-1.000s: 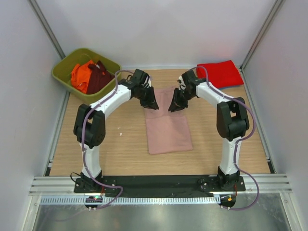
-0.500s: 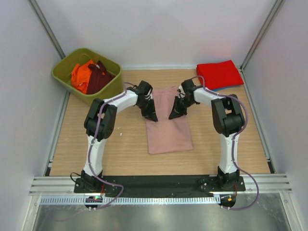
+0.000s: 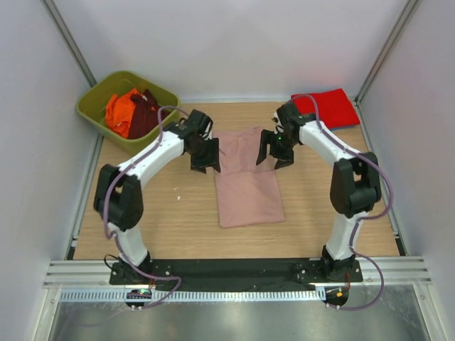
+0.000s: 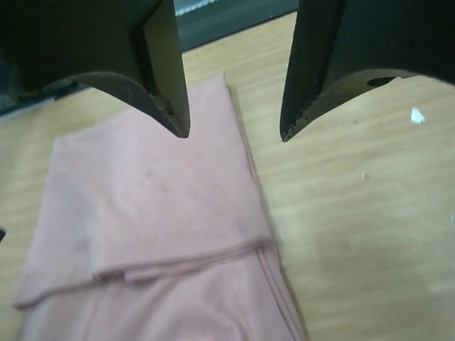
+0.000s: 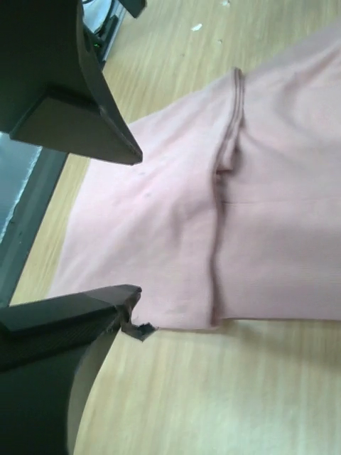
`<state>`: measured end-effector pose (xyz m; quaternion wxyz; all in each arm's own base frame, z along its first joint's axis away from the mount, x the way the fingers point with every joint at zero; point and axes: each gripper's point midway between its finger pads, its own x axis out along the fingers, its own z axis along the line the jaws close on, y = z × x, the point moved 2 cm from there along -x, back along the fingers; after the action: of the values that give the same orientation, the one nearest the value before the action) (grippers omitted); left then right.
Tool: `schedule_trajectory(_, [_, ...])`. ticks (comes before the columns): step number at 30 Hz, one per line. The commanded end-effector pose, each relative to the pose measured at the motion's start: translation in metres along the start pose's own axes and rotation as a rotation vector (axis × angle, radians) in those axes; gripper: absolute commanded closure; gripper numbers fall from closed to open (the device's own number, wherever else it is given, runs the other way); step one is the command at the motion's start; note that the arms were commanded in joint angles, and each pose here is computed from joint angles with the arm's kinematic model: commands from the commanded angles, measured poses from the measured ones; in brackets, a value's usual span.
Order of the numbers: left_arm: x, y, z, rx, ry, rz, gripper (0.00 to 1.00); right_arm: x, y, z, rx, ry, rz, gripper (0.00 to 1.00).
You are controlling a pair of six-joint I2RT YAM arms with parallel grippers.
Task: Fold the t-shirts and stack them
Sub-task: Fold the tshirt
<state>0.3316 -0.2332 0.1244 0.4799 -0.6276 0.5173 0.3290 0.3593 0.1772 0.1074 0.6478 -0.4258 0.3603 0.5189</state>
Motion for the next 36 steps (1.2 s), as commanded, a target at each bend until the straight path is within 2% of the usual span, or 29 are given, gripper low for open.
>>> schedule_trajectory(1, [-0.028,0.043,0.012,0.008,0.013,0.048,0.43,-0.040,0.035,-0.016,-0.001,0.064,-0.004,0.20])
schedule_trajectory(3, [-0.033,0.063,0.008,-0.013,0.077,0.076,0.42,-0.042,0.048,-0.023,0.014,0.067,-0.004,0.17])
schedule_trajectory(4, [-0.021,0.083,0.015,-0.032,0.092,0.121,0.42,-0.042,0.064,-0.028,0.024,0.059,0.011,0.16])
schedule_trajectory(8, [-0.006,0.117,0.007,-0.105,0.230,0.148,0.41,-0.036,0.095,-0.045,0.076,0.028,0.034,0.18])
schedule_trajectory(10, [-0.003,0.124,0.004,-0.138,0.250,0.143,0.43,-0.029,0.110,-0.051,0.105,0.016,0.051,0.23])
schedule_trajectory(14, [0.014,0.150,-0.004,-0.097,0.239,0.165,0.44,-0.026,0.127,-0.059,0.132,0.027,0.048,0.32])
schedule_trajectory(26, [0.019,0.154,-0.001,-0.180,0.187,0.122,0.42,0.001,0.155,-0.076,0.209,0.026,0.061,0.48])
schedule_trajectory(36, [0.034,0.155,0.000,-0.247,0.183,0.128,0.43,0.009,0.159,-0.089,0.222,0.042,0.032,0.47])
